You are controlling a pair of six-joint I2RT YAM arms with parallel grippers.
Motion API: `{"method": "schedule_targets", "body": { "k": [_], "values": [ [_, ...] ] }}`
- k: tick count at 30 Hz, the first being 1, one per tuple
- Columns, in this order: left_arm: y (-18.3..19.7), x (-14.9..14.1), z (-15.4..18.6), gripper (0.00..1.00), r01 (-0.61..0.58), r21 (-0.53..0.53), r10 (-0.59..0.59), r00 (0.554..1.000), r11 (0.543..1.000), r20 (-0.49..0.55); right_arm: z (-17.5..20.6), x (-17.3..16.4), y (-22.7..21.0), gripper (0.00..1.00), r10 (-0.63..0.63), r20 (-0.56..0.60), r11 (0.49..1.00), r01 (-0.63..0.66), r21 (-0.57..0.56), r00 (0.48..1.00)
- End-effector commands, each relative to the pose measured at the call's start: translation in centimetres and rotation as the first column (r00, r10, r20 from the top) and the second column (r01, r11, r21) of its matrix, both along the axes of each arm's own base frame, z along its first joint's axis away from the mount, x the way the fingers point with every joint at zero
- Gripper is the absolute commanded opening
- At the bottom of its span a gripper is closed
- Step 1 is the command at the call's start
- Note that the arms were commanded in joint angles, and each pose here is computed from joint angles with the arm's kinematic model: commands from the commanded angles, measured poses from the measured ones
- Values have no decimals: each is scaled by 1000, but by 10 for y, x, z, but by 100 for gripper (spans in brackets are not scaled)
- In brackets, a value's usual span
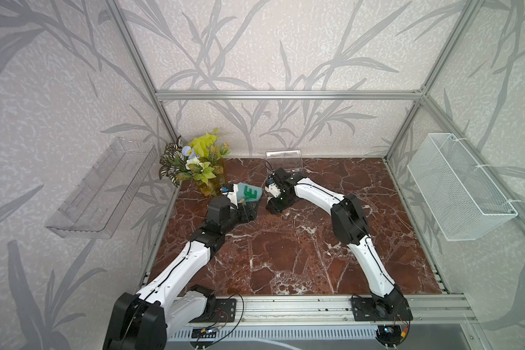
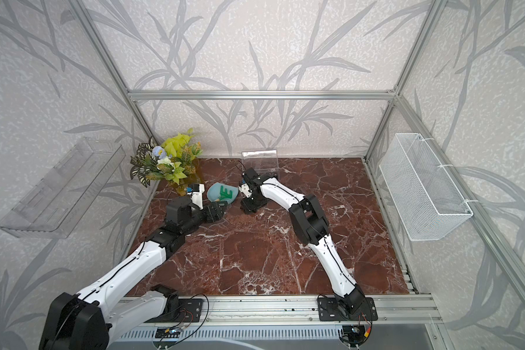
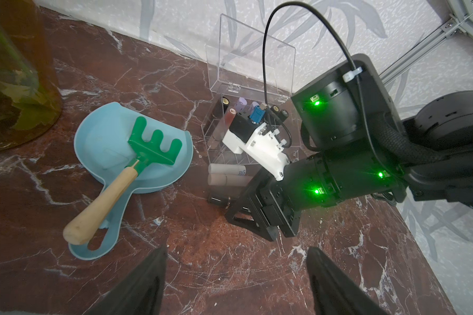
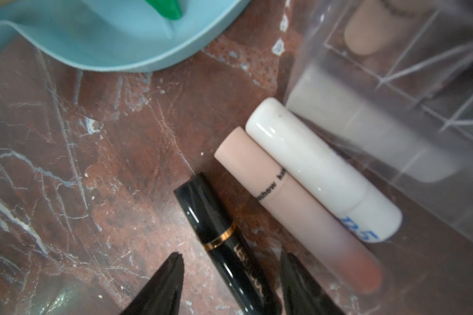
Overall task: Arrange the lipsticks in the organizer
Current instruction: Pick up the lipstick at the center of the board.
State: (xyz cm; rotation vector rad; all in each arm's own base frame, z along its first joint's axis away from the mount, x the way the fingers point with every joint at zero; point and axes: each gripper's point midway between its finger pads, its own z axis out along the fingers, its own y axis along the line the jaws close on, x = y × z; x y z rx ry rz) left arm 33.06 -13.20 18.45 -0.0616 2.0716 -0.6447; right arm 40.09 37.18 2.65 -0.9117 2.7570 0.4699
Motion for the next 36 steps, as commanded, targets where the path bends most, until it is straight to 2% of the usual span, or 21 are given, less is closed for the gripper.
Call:
{"method": "schedule_targets", "body": {
  "k": [1, 16, 26, 31, 36],
  "values": [
    [4, -2, 1, 82, -13, 16, 13, 1000, 1000, 15, 10, -15, 1, 58, 31, 1, 999, -31, -21, 1000],
    [11, -5, 12, 82, -38, 23, 37, 999, 999, 38, 6, -44, 7, 45, 96, -42, 990, -100, -103, 994],
    [12, -8, 22, 82, -47, 0, 47, 997, 999, 60, 8, -47, 3, 24, 76, -43, 990, -80, -117, 996],
    [10, -10, 29, 82, -40, -21, 41, 996, 999, 73, 30, -53, 2, 21, 61, -33, 997, -62, -43, 998],
    [-2, -10, 34, 84, 23, -66, -20, 998, 998, 57, 64, -58, -11, 19, 7, -1, 997, -7, 74, 1000]
  ]
}}
